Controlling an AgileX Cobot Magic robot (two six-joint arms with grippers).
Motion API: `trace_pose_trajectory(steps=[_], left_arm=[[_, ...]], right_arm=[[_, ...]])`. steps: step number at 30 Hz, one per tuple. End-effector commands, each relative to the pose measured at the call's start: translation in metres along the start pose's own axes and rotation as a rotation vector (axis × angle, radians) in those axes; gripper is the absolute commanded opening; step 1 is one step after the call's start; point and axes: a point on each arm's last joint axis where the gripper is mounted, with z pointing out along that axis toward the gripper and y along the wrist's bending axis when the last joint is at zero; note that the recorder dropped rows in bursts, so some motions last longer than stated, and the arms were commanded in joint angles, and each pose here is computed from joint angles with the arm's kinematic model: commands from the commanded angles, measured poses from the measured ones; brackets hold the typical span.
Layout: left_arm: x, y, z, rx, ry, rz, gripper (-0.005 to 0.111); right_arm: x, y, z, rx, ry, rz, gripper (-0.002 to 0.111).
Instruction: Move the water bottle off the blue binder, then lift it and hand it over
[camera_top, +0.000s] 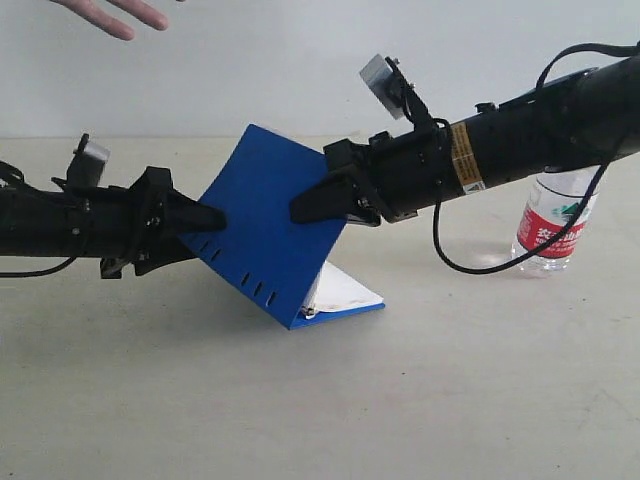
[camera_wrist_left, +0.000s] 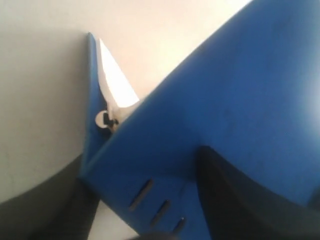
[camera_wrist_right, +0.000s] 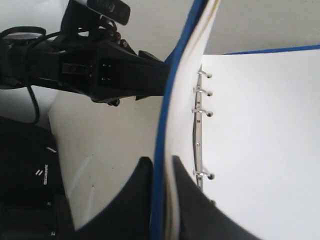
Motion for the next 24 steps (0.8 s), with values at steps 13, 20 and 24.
trace_pose_trajectory(steps=[13, 20, 24], left_arm=[[0.008, -0.051, 0.008, 0.34, 0.098, 0.163, 0.05], [0.006, -0.06, 0.003, 0.349, 0.084, 0.19, 0.05], [0.003, -0.072, -0.004, 0.361, 0.069, 0.211, 0.05]], right_arm=[[0.016, 0.014, 0.018, -0.011, 0.109, 0.052, 0.0], [0.016, -0.001, 0.022, 0.074, 0.079, 0.067, 0.0], [0.028, -0.019, 0.035, 0.059, 0.135, 0.123, 0.0]])
